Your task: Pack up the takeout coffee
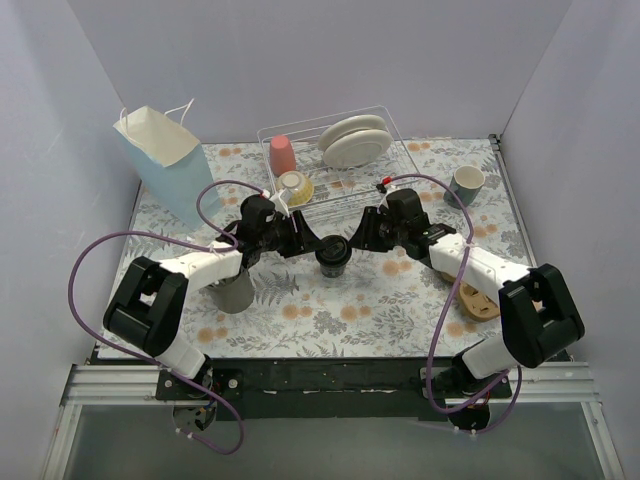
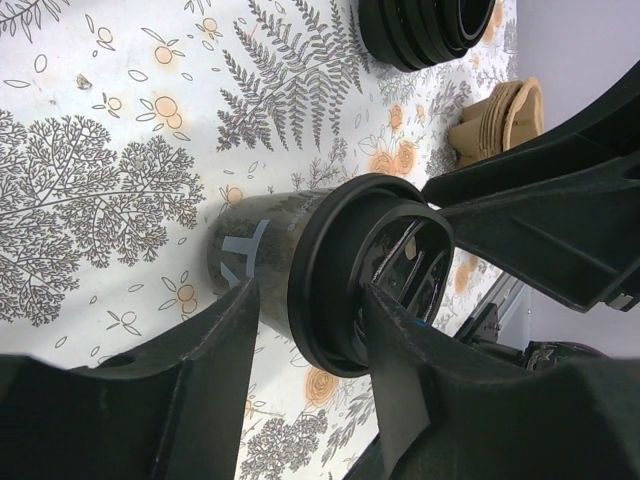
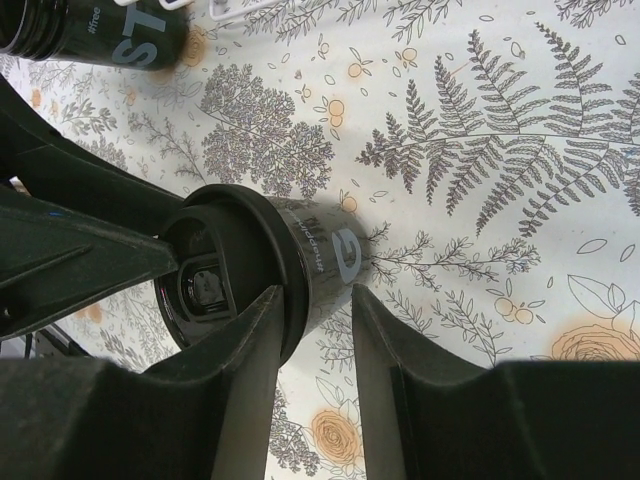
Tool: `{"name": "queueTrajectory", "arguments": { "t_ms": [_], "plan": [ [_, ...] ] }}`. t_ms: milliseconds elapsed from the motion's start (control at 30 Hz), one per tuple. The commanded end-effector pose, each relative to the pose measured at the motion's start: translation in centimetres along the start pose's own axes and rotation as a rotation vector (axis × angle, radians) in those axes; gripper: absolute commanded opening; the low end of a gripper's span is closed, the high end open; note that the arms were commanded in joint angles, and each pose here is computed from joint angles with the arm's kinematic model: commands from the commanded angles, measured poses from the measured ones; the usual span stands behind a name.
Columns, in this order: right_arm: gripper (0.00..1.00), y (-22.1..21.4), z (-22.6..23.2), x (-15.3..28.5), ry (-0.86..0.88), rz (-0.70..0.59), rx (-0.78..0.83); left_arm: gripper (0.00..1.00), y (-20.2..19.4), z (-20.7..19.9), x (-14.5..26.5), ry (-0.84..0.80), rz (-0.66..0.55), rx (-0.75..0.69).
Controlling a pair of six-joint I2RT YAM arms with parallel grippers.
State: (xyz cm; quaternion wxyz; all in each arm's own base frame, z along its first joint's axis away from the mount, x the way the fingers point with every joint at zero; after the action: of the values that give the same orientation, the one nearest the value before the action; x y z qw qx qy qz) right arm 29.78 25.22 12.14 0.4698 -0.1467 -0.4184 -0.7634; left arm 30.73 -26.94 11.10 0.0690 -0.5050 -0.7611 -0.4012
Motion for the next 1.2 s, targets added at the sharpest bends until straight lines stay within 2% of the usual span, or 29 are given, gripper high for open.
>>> {"name": "queueTrajectory", "arguments": {
  "t_ms": [0,267,733,800,900,1000,1033,1167],
  "plan": [
    [0.40,-1.1,-0.1,-0.4,0.021,0.030,0.005,0.42,-6.2,4.5,-0.1,0.139,0.177,0.066],
    [0.33,-4.2,-1.9,-0.5,0.040,0.075,-0.009,0.40,-7.8,5.0,-0.4,0.116,0.195,0.109],
    [0.30,-8.3,-2.6,-0.1,0.158,0.104,-0.080,0.40,-9.2,6.4,-0.5,0.155,0.211,0.135],
    [0.26,-8.8,-3.8,-0.1,0.096,0.107,-0.091,0.40,-9.4,6.6,-0.5,0.162,0.212,0.135],
    [0.26,-9.0,-5.5,0.2,-0.050,0.101,-0.027,0.40,-9.5,6.6,-0.5,0.168,0.211,0.136],
    [0.29,-6.8,-4.3,0.6,-0.104,0.046,0.069,0.40,-9.5,6.6,-0.5,0.170,0.209,0.131],
    [0.29,-7.6,-4.5,1.1,-0.151,0.090,0.089,0.40,-9.5,6.7,-0.5,0.171,0.208,0.133],
    [0.31,-5.7,-2.4,1.3,-0.139,0.070,0.118,0.40,-9.5,6.4,-0.6,0.166,0.200,0.139]
  ]
}}
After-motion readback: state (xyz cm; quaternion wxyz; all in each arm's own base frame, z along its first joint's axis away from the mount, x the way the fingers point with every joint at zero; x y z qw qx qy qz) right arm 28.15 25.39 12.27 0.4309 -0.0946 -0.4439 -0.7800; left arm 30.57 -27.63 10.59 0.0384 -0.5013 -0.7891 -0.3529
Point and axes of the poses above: each gripper's point midway between its finger pads, its own x axis back along the fingers, its own z axis along the line the jaws close on, y = z × x, the point moved 1 cm from there along x, back along the fingers, and after that the axes turned 6 degrees about -x, right-handed, at the moved point
